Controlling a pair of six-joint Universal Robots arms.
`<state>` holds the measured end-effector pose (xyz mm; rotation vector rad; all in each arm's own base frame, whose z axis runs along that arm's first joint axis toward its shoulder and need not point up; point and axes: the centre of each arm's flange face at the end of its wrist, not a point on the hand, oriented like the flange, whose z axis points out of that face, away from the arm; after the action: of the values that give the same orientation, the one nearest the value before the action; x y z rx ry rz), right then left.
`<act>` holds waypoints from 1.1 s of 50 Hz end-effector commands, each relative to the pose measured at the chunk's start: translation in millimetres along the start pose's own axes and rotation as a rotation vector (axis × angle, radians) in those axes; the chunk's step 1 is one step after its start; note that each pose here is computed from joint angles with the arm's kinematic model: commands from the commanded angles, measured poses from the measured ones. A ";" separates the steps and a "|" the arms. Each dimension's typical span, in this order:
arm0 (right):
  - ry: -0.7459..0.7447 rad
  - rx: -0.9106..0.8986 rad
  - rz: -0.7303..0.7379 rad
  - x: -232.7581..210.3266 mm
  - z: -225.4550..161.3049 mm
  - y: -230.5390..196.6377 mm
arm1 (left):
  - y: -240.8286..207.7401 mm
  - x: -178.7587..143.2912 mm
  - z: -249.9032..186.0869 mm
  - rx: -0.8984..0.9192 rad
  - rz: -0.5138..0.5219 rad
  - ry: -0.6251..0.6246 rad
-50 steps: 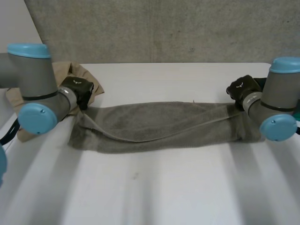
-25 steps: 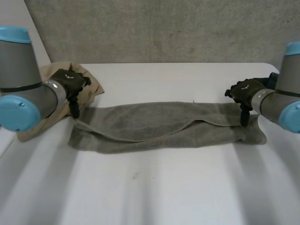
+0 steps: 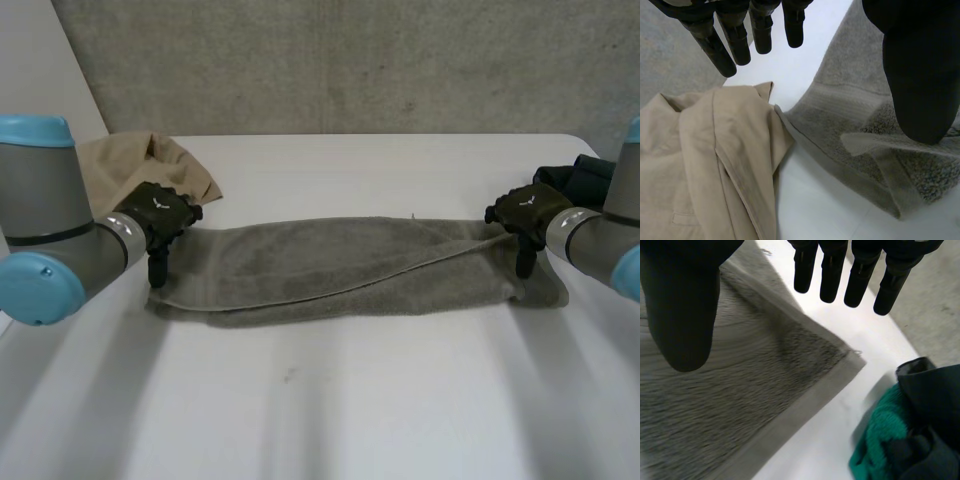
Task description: Fold the laundry.
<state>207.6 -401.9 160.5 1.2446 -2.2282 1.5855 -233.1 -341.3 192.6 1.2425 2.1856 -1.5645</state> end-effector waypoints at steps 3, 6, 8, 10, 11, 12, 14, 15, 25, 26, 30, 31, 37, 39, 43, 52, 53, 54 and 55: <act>0.076 0.089 -0.028 0.0 31.2 5.1 | -18.2 -13.8 -33.4 0.059 -0.038 -0.004; 0.080 0.091 -0.026 -0.4 36.0 6.5 | -16.2 -14.3 -40.7 0.051 -0.038 0.006; 0.082 0.091 -0.023 -0.2 37.6 7.0 | -13.8 -14.3 -43.5 0.040 -0.041 0.012; 0.080 0.090 -0.019 -1.4 39.2 7.9 | -9.2 -12.0 -47.2 0.017 -0.044 0.029; 0.081 0.091 -0.017 -1.1 39.5 7.8 | -7.6 -11.2 -48.4 0.009 -0.044 0.034; 0.079 0.089 -0.015 -1.6 39.7 8.4 | -6.5 -10.7 -49.3 0.004 -0.044 0.037; 0.076 0.085 -0.018 -2.8 39.2 8.6 | -0.7 -8.5 -49.7 -0.016 -0.042 0.050; 0.073 0.086 -0.017 -3.9 39.1 8.5 | 0.5 -8.0 -49.7 -0.019 -0.040 0.053; 0.059 0.074 -0.003 -4.0 28.2 5.8 | 18.7 3.7 -30.4 -0.060 0.027 0.094; 0.058 0.073 -0.003 -4.0 27.4 5.6 | 19.9 5.1 -28.5 -0.064 0.029 0.097; 0.049 0.067 -0.001 -5.7 24.1 5.2 | 22.5 10.2 -16.6 -0.058 0.035 0.100; 0.047 0.065 -0.001 -6.1 23.6 5.5 | 23.8 11.5 -13.1 -0.057 0.034 0.099; 0.041 0.056 -0.002 -7.7 22.9 8.1 | 27.1 20.3 9.6 -0.046 0.027 0.095; 0.041 0.054 -0.002 -8.0 23.2 8.7 | 27.2 24.3 13.3 -0.044 0.022 0.105; 0.038 0.057 -0.004 -9.0 24.2 8.6 | 24.2 29.2 20.4 -0.031 0.007 0.114; 0.093 0.113 -0.045 -1.9 35.8 -5.1 | 0.6 16.1 54.2 0.063 -0.008 0.034; 0.119 0.128 -0.050 2.9 37.6 -9.5 | -5.4 9.5 57.8 0.082 -0.007 0.006; 0.151 0.148 -0.056 8.9 39.5 -14.9 | -13.0 1.2 60.1 0.103 -0.008 -0.028; 0.237 0.198 -0.063 24.1 42.0 -29.8 | -34.4 -18.8 60.5 0.169 -0.007 -0.100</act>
<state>220.9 -425.1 143.1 1.2175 -2.1121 1.7077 -255.8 -363.6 153.4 1.3244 2.2249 -1.5850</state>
